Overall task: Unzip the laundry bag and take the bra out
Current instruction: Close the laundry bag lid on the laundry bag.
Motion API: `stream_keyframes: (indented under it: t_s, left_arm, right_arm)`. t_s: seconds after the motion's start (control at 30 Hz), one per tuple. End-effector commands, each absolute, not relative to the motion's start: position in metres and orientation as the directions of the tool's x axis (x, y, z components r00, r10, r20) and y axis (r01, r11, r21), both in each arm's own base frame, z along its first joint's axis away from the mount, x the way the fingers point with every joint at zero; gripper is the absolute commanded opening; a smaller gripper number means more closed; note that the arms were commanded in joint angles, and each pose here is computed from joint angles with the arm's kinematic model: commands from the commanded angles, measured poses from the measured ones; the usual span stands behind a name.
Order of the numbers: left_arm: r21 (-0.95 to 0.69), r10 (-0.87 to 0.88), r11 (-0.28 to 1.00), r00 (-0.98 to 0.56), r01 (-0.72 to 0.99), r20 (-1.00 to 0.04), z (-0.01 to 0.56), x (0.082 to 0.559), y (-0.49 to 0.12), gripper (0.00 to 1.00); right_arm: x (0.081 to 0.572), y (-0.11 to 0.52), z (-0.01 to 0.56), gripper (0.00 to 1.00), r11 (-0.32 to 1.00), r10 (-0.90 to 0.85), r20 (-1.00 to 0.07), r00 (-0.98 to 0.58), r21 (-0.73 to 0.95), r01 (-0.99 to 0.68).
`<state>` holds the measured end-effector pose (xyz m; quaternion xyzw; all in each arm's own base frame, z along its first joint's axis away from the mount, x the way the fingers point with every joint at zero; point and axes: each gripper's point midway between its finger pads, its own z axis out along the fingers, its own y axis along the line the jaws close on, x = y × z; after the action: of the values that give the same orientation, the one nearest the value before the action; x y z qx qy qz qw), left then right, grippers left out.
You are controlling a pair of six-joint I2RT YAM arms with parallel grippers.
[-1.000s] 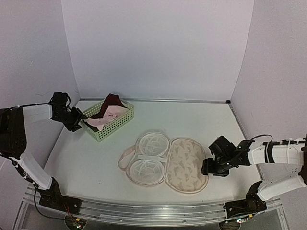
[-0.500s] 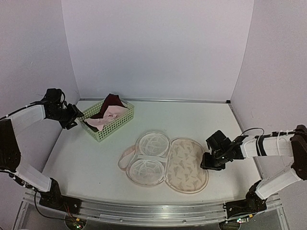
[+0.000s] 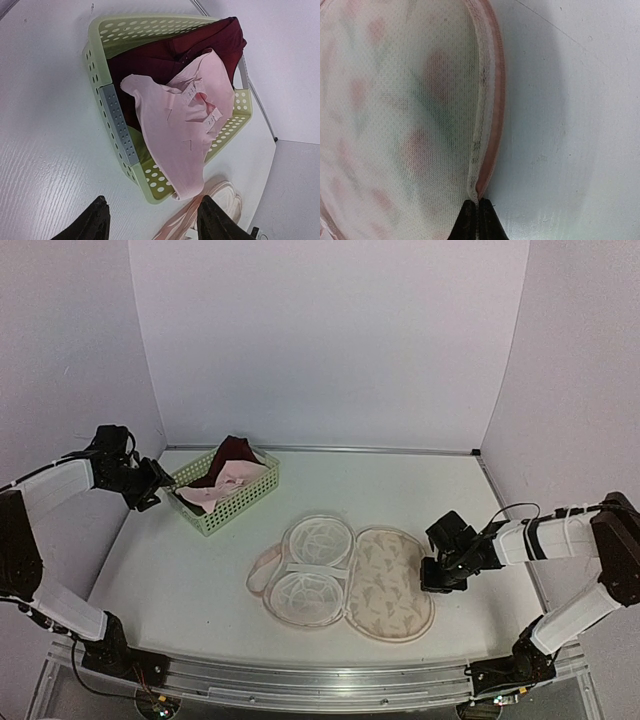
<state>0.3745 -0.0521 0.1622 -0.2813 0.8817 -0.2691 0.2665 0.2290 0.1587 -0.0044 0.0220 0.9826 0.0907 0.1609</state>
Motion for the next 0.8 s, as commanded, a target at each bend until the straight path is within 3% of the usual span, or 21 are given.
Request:
stream_keyframes:
  t_s: [0.0, 0.17, 0.5, 0.77]
  left_arm:
    - [-0.641, -0.628, 0.703, -0.692, -0.309, -0.356, 0.183, 0.377, -0.054, 0.6]
    - [-0.643, -0.627, 0.702, -0.694, -0.307, -0.353, 0.183, 0.378, -0.055, 0.6]
    - [-0.635, -0.604, 0.717, -0.711, -0.287, -0.361, 0.179, 0.375, -0.056, 0.6]
    - [-0.622, -0.584, 0.736, -0.716, -0.268, -0.382, 0.18, 0.37, -0.056, 0.6]
  right_arm:
    - [0.243, 0.165, 0.006, 0.0, 0.98, 0.072, -0.36, -0.93, 0.2, -0.002]
    - [0.249, 0.171, 0.029, 0.0, 0.971, 0.073, -0.402, -0.913, 0.239, -0.028]
    - [0.272, 0.213, 0.132, 0.0, 0.898, 0.02, -0.549, -0.836, 0.378, -0.227]
    - [0.276, 0.256, 0.187, 0.0, 0.787, -0.029, -0.573, -0.819, 0.492, -0.372]
